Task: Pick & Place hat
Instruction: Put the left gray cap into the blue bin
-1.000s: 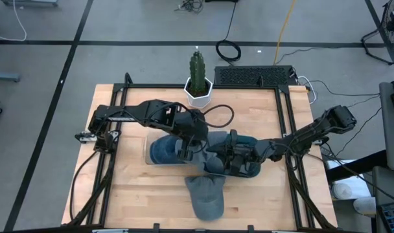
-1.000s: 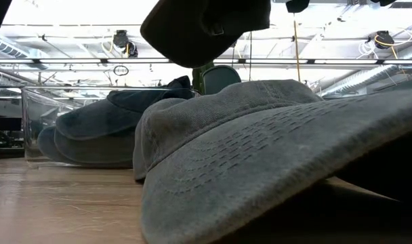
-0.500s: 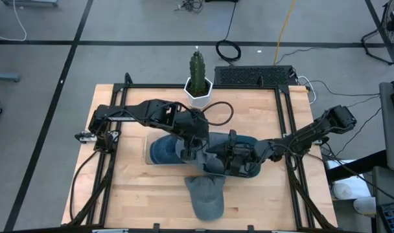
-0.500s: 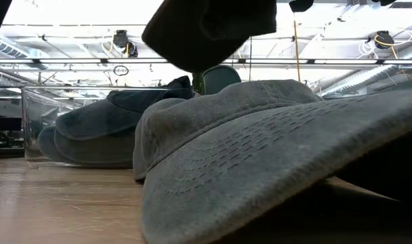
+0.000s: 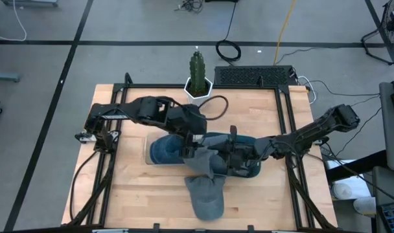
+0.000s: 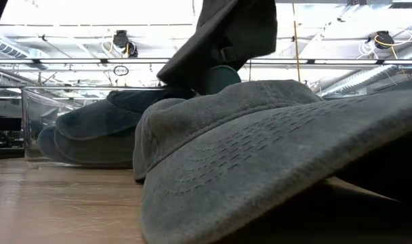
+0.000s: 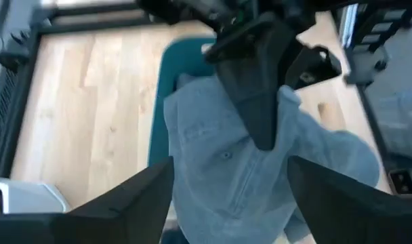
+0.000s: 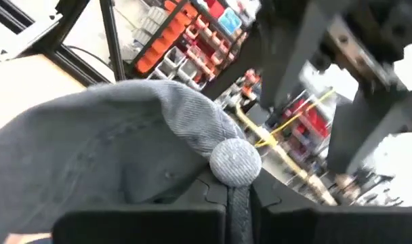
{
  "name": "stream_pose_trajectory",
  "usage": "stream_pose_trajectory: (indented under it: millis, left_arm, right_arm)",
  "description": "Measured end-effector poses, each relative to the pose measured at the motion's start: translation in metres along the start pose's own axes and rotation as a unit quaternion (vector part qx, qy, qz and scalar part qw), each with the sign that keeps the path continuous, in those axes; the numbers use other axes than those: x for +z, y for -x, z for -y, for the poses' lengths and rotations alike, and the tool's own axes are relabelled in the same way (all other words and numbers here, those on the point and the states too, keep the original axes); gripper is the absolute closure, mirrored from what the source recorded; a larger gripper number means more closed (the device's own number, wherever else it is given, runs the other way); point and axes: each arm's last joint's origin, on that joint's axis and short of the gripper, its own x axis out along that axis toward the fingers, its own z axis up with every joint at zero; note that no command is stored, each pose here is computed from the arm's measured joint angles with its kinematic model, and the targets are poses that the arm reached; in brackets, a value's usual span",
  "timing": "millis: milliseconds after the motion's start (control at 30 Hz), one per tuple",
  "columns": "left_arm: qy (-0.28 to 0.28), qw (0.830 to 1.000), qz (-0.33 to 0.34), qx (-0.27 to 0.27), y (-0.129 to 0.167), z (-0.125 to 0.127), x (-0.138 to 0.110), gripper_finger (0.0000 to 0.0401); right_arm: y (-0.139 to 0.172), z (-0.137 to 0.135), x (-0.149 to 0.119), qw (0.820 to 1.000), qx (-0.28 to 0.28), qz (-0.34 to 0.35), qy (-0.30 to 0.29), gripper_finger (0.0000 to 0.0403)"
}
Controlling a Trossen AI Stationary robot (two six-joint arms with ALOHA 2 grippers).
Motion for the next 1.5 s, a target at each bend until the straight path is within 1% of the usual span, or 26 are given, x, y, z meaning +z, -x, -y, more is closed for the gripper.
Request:
stream_pose_trajectory:
  millis: [100,200,300,367,467,600,667,767,833,900,1000,1133,1200,1300,1400,1500]
  left_arm:
    - [-0.007,1.0,0.027,-0.001,0.017,0.0,0.001,0.0094]
    - [-0.028,0.998,0.054,-0.002,0.035,0.002,0.002,0.0086]
    - [-0.04,0.997,0.061,-0.003,0.046,0.004,0.0,0.0082]
    - [-0.049,0.997,0.063,-0.005,0.05,0.007,-0.001,0.0082]
    - [-0.066,0.996,0.064,-0.009,0.055,0.013,-0.006,0.0082]
    - [-0.073,0.995,0.066,-0.015,0.058,0.017,-0.016,0.0082]
    - [-0.073,0.994,0.074,-0.016,0.063,0.017,-0.023,0.0082]
    - [-0.068,0.993,0.098,-0.015,0.075,0.015,-0.036,0.0082]
    - [-0.061,0.991,0.122,-0.012,0.081,0.012,-0.046,0.0082]
    - [-0.057,0.988,0.144,-0.012,0.087,0.01,-0.059,0.0082]
    - [-0.053,0.98,0.189,-0.013,0.098,0.009,-0.078,0.0082]
    - [-0.051,0.968,0.246,-0.011,0.116,0.007,-0.098,0.0082]
    - [-0.057,0.963,0.264,-0.011,0.124,0.006,-0.108,0.0082]
    - [-0.058,0.952,0.301,-0.009,0.138,0.005,-0.117,0.0082]
    - [-0.054,0.948,0.314,-0.009,0.145,0.005,-0.124,0.0082]
    - [-0.05,0.949,0.312,0.0,0.147,0.004,-0.129,0.0082]
  right_arm:
    - [0.003,0.012,0.012,0.999,0.01,-0.008,-0.031,0.0403]
    - [0.01,0.025,0.026,0.996,0.05,-0.004,-0.07,0.0403]
    - [0.018,0.04,0.037,0.99,0.078,-0.001,-0.115,0.0403]
    - [0.028,0.051,0.042,0.986,0.09,-0.008,-0.141,0.0403]
    - [0.045,0.068,0.047,0.979,0.102,0.0,-0.174,0.0403]
    - [0.071,0.093,0.054,0.971,0.1,0.034,-0.216,0.0403]
    - [0.083,0.105,0.056,0.967,0.088,0.046,-0.234,0.0403]
    - [0.101,0.118,0.056,0.962,0.074,0.054,-0.259,0.0403]
    - [0.11,0.123,0.055,0.956,0.084,0.057,-0.277,0.0403]
    - [0.116,0.124,0.054,0.945,0.127,0.064,-0.295,0.0403]
    - [0.122,0.124,0.055,0.923,0.202,0.085,-0.317,0.0403]
    - [0.123,0.116,0.055,0.892,0.314,0.124,-0.301,0.0403]
    - [0.121,0.111,0.054,0.876,0.352,0.127,-0.304,0.0403]
    - [0.117,0.104,0.048,0.869,0.365,0.113,-0.315,0.0403]
    - [0.111,0.095,0.039,0.872,0.356,0.088,-0.324,0.0403]
    - [0.104,0.09,0.033,0.874,0.337,0.062,-0.344,0.0403]
